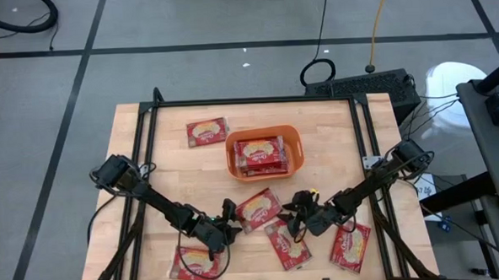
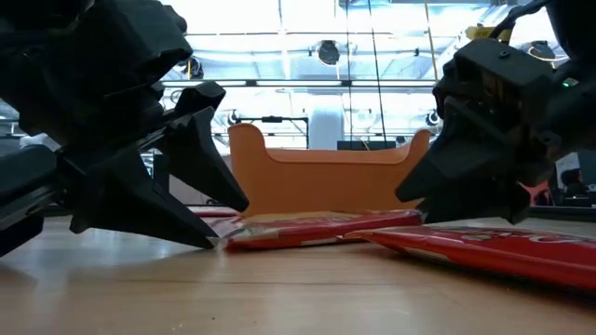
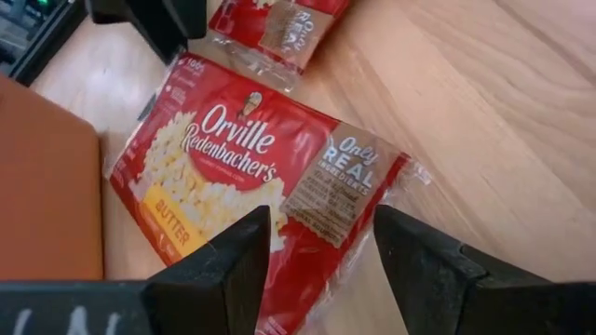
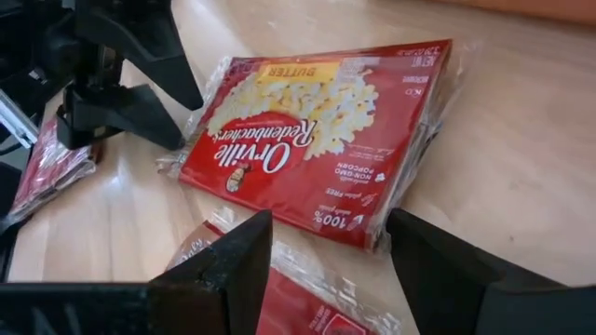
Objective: Sort popcorn bags into baskets
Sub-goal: Put the red popcorn bag into the orange bin
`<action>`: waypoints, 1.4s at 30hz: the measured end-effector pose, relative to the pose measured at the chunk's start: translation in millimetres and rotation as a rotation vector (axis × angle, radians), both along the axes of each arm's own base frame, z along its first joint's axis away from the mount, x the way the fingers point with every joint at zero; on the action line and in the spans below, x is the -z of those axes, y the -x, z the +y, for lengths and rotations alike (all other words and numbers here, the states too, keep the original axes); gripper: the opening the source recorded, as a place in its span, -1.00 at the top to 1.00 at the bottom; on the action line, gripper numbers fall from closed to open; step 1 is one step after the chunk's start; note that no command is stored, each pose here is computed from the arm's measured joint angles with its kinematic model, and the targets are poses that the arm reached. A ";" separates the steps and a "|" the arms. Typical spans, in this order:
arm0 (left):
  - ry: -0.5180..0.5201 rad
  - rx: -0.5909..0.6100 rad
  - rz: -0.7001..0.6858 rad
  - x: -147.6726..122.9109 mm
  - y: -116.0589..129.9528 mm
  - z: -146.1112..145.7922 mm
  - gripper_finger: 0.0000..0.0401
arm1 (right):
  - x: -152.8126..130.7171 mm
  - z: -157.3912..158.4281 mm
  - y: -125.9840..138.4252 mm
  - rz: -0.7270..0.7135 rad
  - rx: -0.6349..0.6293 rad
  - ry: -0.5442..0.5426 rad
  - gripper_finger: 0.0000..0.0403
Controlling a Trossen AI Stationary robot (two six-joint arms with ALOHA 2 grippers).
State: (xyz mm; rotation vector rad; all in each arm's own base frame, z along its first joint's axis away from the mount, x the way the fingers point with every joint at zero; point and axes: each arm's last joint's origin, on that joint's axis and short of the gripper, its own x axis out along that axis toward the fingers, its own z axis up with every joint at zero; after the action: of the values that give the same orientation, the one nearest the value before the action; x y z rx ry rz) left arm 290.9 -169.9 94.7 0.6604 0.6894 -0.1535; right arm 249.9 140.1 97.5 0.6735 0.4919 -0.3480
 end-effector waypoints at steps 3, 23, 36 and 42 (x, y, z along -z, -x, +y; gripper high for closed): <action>-0.014 -0.019 -0.010 -0.3 -0.5 1.3 -0.01 | 0.4 0.9 0.0 0.011 -0.022 -0.027 0.00; -0.009 -0.231 -0.079 0.1 -3.2 12.7 0.26 | -5.1 8.3 -1.6 -0.026 -0.172 0.048 0.19; 0.078 -0.281 -0.040 3.4 -3.3 17.7 0.64 | -14.9 22.2 -1.2 -0.110 -0.401 0.292 0.24; 0.111 -0.259 -0.015 3.9 -5.6 20.5 0.68 | -19.6 28.1 0.4 -0.152 -0.466 0.453 0.23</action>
State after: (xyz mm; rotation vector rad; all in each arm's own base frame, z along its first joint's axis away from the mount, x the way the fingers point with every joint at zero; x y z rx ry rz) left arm 296.6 -149.4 90.8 0.4605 0.7399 0.0527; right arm 249.5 168.2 117.1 0.1319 0.3918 0.0367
